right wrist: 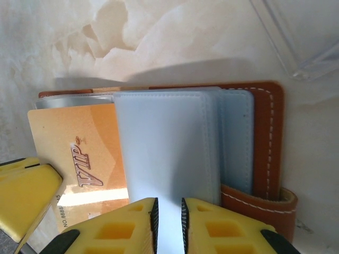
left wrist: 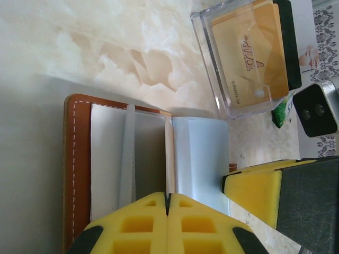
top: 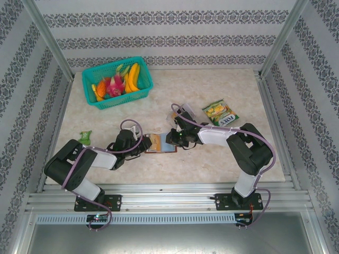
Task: Put the credit cards into the card holder
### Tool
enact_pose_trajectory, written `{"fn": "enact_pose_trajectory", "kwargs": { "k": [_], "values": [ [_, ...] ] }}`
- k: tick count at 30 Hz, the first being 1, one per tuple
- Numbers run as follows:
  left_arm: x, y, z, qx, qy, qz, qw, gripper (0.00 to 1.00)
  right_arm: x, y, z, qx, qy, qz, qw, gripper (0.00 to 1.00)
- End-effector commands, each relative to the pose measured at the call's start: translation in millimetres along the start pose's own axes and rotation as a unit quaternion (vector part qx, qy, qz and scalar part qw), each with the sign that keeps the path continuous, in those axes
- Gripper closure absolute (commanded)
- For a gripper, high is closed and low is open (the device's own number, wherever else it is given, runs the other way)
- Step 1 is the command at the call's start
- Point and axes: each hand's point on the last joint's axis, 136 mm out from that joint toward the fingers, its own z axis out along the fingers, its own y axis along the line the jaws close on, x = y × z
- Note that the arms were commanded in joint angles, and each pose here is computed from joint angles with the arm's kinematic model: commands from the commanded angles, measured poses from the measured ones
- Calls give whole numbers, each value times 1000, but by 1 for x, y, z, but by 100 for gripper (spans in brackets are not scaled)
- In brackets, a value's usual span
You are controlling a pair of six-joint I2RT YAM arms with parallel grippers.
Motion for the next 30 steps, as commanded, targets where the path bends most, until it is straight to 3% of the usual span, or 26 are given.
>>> {"fn": "enact_pose_trajectory", "kwargs": {
  "k": [1,19,30],
  "values": [
    [1,-16,5,32,0,5,999,100,4,-17,0,25,3,15,1000,79],
    [-4,-16,2,17,-20,4,1000,100,-8,-18,-28,61,-32,-12,998,77],
    [-6,-32,6,52,-13,7,999,100,0,-43,-9,102,0,-1,995,81]
  ]
}}
